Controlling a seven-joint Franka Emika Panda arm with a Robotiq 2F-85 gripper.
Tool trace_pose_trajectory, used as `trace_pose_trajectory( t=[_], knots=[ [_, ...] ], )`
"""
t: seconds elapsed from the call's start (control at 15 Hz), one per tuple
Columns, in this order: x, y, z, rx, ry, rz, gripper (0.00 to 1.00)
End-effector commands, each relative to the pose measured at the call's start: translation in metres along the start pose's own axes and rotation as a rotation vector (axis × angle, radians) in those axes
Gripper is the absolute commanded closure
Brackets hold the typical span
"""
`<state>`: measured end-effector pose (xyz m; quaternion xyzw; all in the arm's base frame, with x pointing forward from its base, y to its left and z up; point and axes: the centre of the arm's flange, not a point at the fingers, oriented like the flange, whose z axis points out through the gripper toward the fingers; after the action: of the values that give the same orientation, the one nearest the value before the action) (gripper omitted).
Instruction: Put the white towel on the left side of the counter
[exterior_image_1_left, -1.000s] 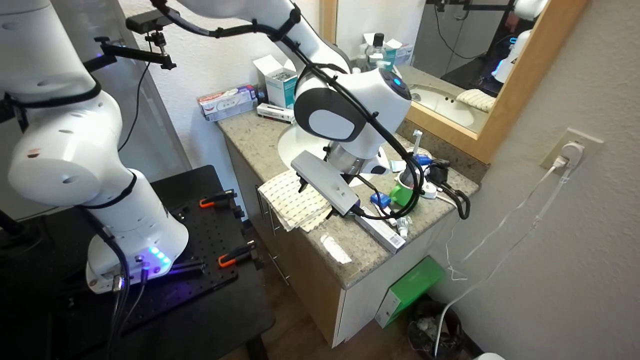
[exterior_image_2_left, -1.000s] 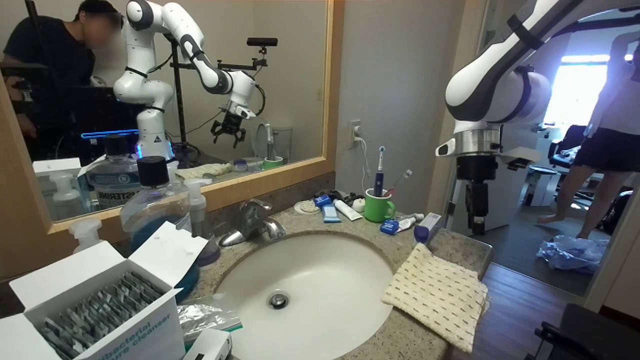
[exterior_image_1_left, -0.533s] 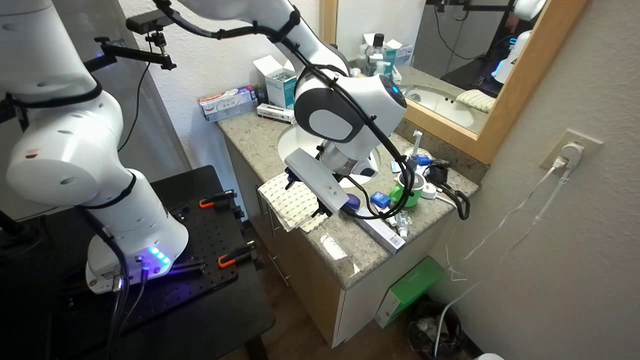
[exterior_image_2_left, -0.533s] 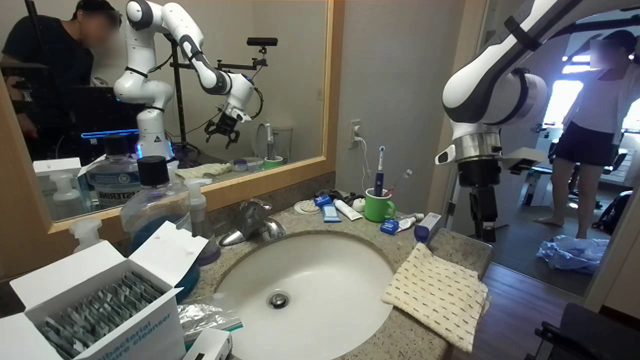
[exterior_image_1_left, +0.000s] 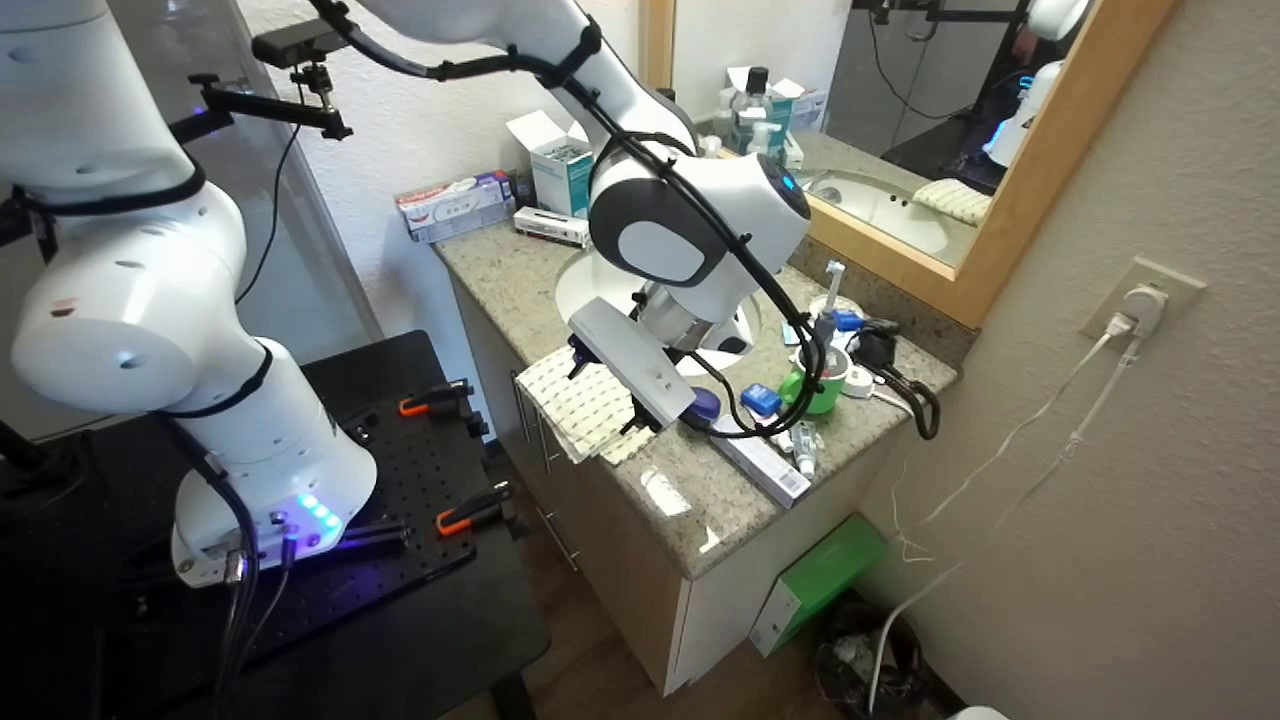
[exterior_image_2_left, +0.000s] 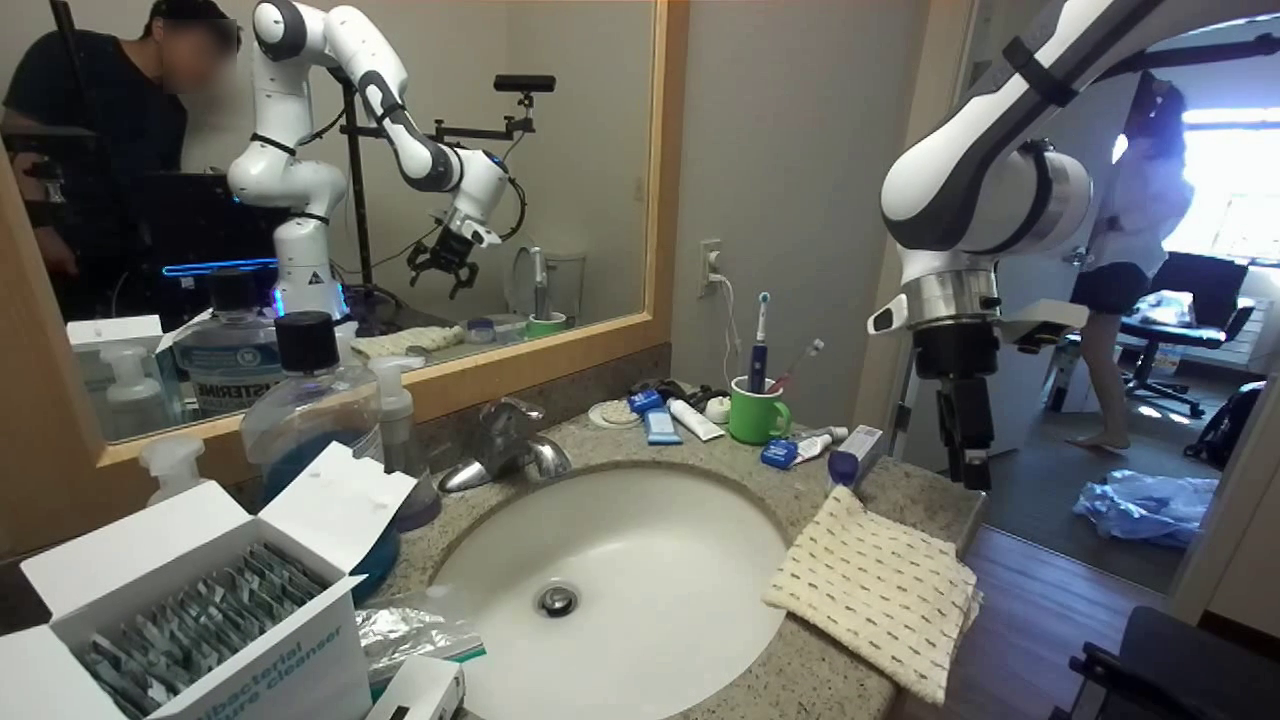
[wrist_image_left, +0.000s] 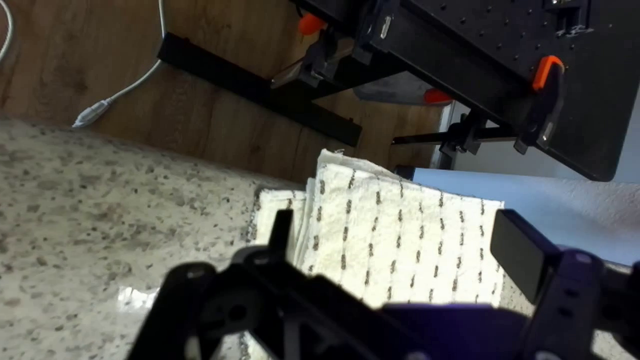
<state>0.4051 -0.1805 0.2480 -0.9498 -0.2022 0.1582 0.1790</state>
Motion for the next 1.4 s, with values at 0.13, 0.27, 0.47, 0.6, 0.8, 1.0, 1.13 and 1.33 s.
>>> trace_pose_trajectory(
  t=[0.13,0.27,0.47,0.6,0.8,1.0,1.13,1.33],
  knots=[
    [0.006,-0.003,0.035,0.045,-0.017,0.005,0.0],
    [0.003,-0.003,0.046,0.068,-0.021,0.016,0.0],
    [-0.002,-0.001,0.057,0.09,0.013,0.052,0.0],
    [-0.006,0.003,0.061,0.085,0.056,0.058,0.0],
    [-0.004,0.009,0.067,0.049,0.096,0.001,0.0],
    [-0.001,0.011,0.07,0.03,0.116,-0.053,0.0],
    [0.0,0.008,0.072,0.033,0.123,-0.08,0.0],
    [0.001,0.001,0.076,0.046,0.132,-0.102,0.16]
  ],
)
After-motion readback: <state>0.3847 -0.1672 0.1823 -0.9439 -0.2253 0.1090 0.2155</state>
